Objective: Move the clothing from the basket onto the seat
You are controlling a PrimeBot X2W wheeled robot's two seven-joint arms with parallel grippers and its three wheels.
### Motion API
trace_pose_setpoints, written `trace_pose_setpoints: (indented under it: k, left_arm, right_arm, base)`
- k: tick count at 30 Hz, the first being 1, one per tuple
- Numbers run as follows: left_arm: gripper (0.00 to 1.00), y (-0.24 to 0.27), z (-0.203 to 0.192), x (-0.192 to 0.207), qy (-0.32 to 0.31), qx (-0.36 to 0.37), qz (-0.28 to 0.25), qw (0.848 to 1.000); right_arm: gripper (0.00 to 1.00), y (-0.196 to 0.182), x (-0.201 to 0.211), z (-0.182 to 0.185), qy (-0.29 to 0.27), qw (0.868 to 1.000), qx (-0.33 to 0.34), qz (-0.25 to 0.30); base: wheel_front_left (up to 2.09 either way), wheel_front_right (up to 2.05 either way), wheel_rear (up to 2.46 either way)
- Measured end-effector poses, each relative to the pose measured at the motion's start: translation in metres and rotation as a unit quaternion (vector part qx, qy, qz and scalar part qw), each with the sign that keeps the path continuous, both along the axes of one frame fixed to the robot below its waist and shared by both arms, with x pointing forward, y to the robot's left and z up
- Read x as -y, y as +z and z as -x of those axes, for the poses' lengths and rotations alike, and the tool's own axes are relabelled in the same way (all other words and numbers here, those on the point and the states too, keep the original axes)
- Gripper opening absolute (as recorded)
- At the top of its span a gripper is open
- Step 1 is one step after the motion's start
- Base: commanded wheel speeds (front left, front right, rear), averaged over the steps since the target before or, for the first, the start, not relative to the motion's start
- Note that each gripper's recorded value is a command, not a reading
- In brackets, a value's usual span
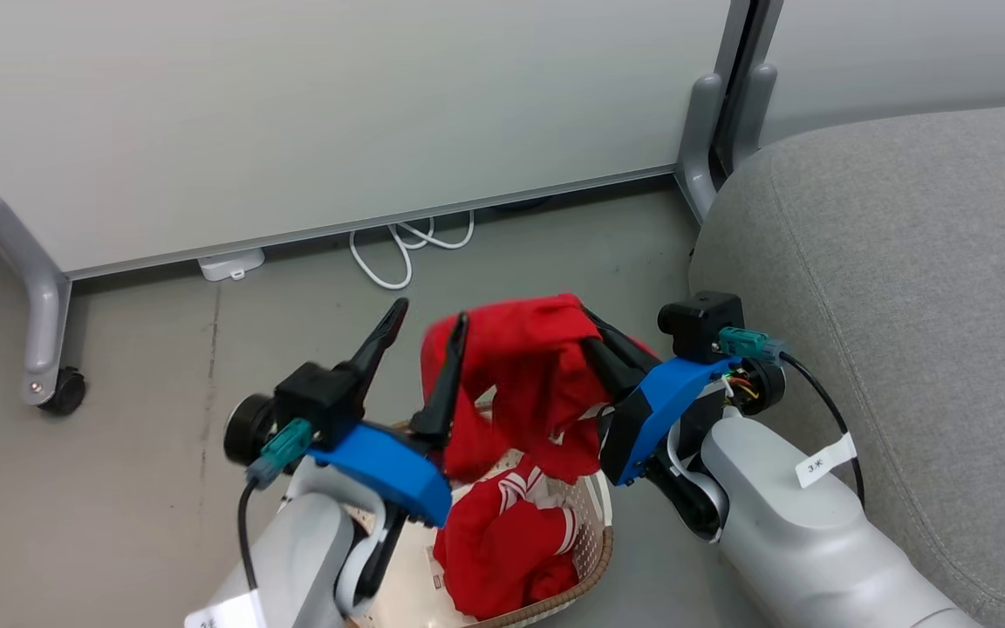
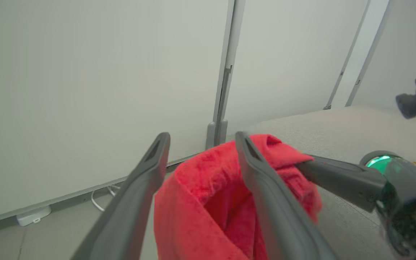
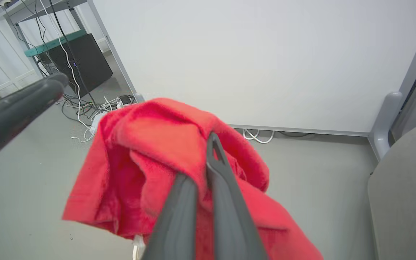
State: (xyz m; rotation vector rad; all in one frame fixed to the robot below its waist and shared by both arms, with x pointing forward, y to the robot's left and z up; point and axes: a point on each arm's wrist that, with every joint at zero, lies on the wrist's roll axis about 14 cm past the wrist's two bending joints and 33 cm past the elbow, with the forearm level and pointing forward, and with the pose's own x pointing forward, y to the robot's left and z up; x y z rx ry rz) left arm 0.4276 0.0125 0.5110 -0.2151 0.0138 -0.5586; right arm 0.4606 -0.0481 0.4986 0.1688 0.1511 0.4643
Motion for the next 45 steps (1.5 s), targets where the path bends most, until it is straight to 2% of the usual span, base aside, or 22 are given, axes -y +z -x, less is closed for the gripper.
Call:
trace_pose_setpoints:
  k: [11,22,27,34,45]
  left_arm:
    - [1.0,-0.034,0.031,-0.07,0.09,-0.028,-0.007,0.996]
    - [1.0,-0.041,0.038,-0.084,0.118,-0.035,-0.006,0.992]
    - [1.0,-0.04,0.036,-0.075,0.109,-0.033,-0.005,0.994]
    - [1.0,-0.043,0.033,-0.044,0.06,-0.035,-0.006,0.998]
    - [1.0,-0.043,0.025,0.028,-0.049,-0.028,-0.003,0.998]
  right_arm:
    - [0.0,0.004,0.003,-0.003,-0.009,1.0,0.008,-0.009]
    - [0.0,0.006,0.008,-0.002,-0.018,1.0,0.013,-0.012]
    - [0.0,0.006,0.016,0.0,-0.028,0.999,0.013,-0.015]
    - [0.0,0.008,0.043,0.002,-0.063,0.998,0.016,-0.019]
    - [0.0,0.008,0.123,0.021,-0.164,0.986,0.018,-0.011]
  base:
    - [0.0,0.0,0.0]
    - [0.0,0.0,0.0]
    - [0.0,0.0,0.0]
    - [0.0,0.0,0.0]
    - [0.0,0.0,0.0]
